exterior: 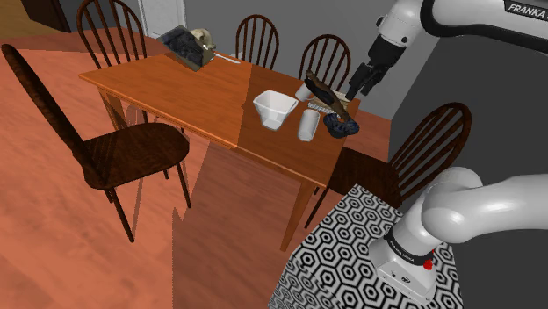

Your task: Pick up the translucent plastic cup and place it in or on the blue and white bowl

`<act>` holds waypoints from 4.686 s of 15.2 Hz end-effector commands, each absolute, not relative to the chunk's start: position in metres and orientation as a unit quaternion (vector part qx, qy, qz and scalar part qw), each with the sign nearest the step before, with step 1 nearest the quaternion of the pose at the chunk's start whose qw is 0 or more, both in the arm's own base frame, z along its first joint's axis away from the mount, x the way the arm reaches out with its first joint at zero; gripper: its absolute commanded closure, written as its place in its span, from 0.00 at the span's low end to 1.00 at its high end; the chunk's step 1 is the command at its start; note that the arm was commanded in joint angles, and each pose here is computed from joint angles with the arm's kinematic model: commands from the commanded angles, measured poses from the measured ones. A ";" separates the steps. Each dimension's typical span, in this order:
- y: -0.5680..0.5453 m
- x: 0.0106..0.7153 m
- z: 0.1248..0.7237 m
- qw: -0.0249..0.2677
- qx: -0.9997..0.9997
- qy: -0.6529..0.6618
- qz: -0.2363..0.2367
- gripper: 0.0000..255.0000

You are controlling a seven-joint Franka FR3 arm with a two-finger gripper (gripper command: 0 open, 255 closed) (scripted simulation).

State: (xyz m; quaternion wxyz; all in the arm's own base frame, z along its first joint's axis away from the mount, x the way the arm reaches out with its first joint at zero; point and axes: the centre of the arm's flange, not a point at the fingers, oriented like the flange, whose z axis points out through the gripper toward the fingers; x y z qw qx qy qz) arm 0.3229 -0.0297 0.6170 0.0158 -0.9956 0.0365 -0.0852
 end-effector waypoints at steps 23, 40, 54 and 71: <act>-0.182 0.507 0.448 -0.017 -0.996 0.078 -0.036 0.00; -0.224 0.548 0.367 -0.024 -0.996 0.088 -0.025 0.00; -0.224 0.548 0.367 -0.024 -0.996 0.088 -0.025 1.00; -0.224 0.548 0.456 -0.024 -0.996 0.088 -0.025 1.00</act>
